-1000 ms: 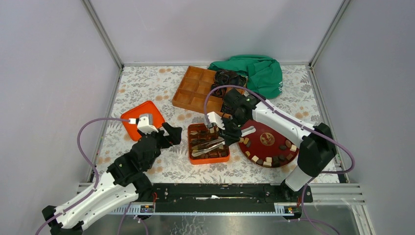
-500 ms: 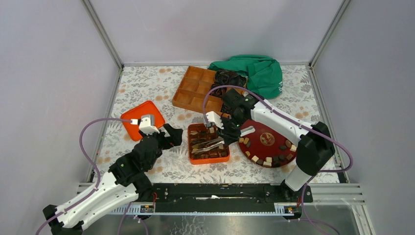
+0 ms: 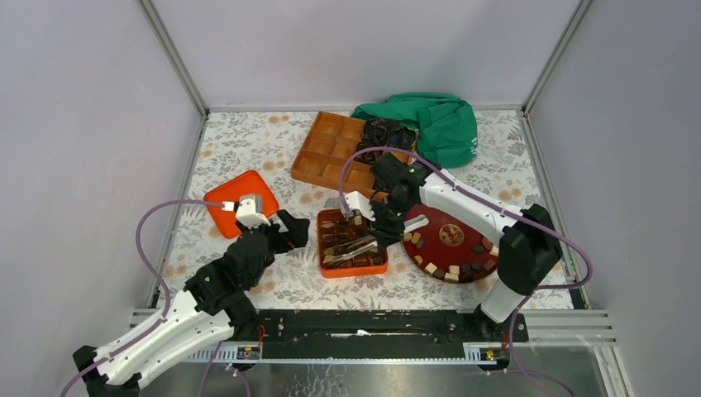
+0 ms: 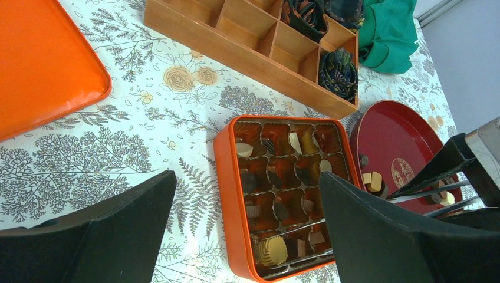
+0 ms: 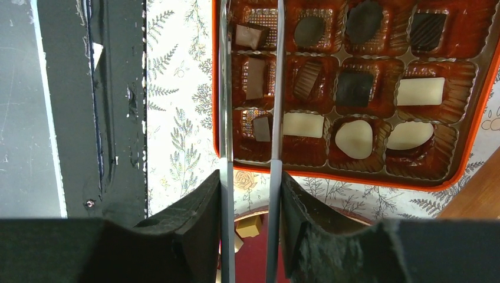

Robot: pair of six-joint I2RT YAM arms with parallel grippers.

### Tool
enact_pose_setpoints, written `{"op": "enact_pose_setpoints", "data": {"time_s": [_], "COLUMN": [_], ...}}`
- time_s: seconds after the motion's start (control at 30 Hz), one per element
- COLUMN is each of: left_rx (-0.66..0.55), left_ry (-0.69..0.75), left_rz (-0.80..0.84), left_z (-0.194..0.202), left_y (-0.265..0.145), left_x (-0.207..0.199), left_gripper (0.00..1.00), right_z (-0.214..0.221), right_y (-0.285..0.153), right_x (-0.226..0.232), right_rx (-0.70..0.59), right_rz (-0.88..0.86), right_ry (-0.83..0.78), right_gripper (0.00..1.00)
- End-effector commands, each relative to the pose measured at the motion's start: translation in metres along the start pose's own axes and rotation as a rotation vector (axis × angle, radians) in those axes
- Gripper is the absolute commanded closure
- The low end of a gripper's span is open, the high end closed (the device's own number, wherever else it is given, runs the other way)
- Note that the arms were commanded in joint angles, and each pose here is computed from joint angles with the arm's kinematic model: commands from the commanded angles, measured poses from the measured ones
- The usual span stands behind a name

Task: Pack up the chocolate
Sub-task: Place the fake chocolate in the packing box.

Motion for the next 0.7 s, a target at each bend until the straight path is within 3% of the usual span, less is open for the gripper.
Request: {"op": "enact_pose_setpoints", "data": {"time_s": [0.0,0.2,0.37,0.53,0.67], "left_rx": [-0.007,0.004,0.021,0.058,0.110], "left_ry": [-0.021,-0.027,-0.026,-0.047,-0.064], "left_rz": [0.016,0.035,0.065,0.138,0.179], "left_z": [0.000,0.000,0.002,0.008,0.016], "left_y": [0.002,0.002,0.003,0.005,0.010], "left_x": [-0.002,-0.005,-0.008,-0.014,-0.019], "left_gripper": [0.01,0.01,0.01,0.01,0.01], "right_z": [-0.013,-0.014,-0.015,0.003,0.042], "right_y": [-0.008,-0.014,-0.028,-0.074,-0.119], "right_x": [0.000,0.004,0.009,0.026,0.048], "right_rx": [-0.037,-0.038,-0.060,-0.263,-0.431], "right_rz": [0.013,0.023,0.037,0.078,0.275], "right_ry": [-0.011,-0.016,-0.019,0.038,0.184], "right_gripper": [0.58,0.53,0.57,0.60,0.60]}}
Point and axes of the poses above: each gripper's point midway between its finger pads, its own y axis out along the fingers, its own x axis along the line the jaws close on, z = x × y, the point moved 10 cm from there along -y, back along the fingers, and after that the axes turned 11 degrees about -y, right-handed, at the moved point
